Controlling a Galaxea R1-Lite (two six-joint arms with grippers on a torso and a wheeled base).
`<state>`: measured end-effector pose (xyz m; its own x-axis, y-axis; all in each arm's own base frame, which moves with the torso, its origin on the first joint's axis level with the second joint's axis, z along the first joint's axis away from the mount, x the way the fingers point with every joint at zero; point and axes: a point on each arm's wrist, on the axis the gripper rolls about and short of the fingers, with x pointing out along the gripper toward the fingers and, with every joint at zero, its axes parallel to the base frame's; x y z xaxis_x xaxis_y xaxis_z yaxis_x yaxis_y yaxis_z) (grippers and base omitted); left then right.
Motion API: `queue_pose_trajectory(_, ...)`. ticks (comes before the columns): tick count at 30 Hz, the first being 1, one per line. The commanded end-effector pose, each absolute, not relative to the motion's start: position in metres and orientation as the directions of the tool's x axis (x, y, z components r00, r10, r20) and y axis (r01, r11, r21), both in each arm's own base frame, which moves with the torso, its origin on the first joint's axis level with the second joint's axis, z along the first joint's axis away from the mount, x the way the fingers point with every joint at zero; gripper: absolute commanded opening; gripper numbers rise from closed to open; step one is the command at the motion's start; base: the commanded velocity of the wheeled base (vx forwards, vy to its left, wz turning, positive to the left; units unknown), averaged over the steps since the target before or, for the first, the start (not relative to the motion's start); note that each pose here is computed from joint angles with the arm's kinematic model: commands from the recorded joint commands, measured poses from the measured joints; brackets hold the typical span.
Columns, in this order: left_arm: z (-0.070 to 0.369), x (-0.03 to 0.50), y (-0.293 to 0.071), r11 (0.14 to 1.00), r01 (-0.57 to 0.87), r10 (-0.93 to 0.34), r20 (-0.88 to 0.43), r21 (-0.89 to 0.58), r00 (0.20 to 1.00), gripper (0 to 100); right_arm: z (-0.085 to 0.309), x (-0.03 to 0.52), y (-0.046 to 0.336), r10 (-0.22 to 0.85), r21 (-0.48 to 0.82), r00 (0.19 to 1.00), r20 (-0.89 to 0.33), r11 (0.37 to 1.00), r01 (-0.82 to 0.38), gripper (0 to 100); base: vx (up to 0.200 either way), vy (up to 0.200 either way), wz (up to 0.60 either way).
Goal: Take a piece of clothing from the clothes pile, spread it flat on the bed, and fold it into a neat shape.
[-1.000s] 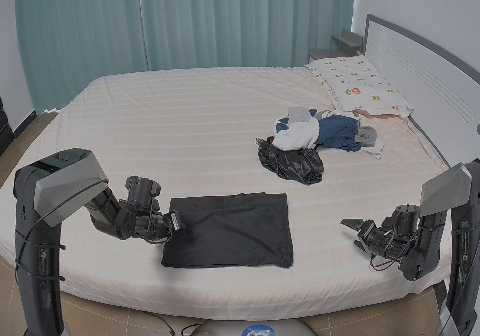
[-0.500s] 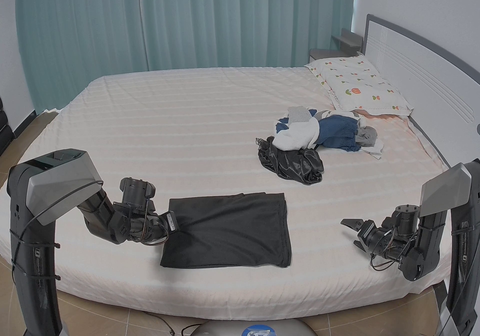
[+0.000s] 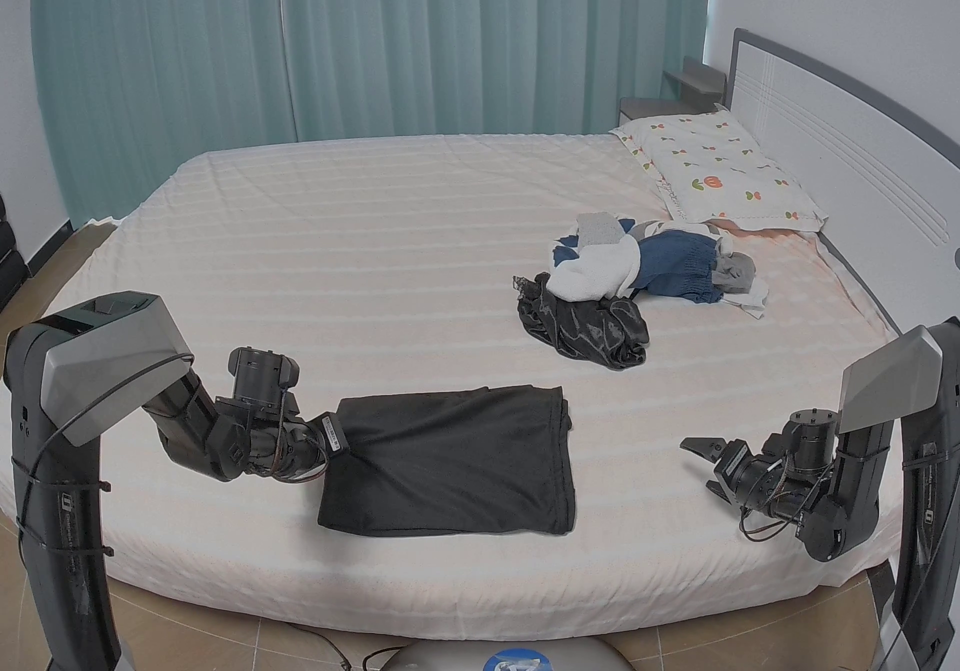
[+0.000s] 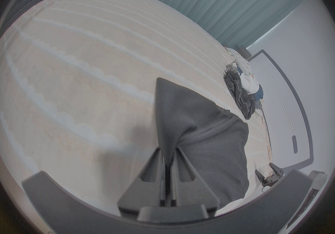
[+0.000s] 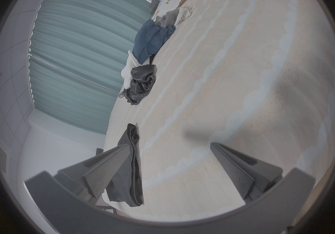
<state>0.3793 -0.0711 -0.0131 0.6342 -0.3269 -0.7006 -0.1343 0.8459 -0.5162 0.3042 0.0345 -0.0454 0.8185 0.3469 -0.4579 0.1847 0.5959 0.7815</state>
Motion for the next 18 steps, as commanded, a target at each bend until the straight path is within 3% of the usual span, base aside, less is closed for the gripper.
queue_pose_trajectory(1,-0.0095,0.3795,-0.0707,0.844,-0.132,-0.328,-0.694,-0.520,0.641,0,-0.0440,0.3050,0.0342,0.347,0.785,0.826,-0.445,0.594,0.173,100,0.000,0.200,0.00)
queue_pose_trajectory(18,-0.0125,0.3727,-0.0660,0.846,-0.150,-0.319,-0.711,-0.512,0.627,0,-0.0440,0.3050,0.0342,0.347,0.785,0.826,-0.445,0.594,0.173,100,0.000,0.200,0.00)
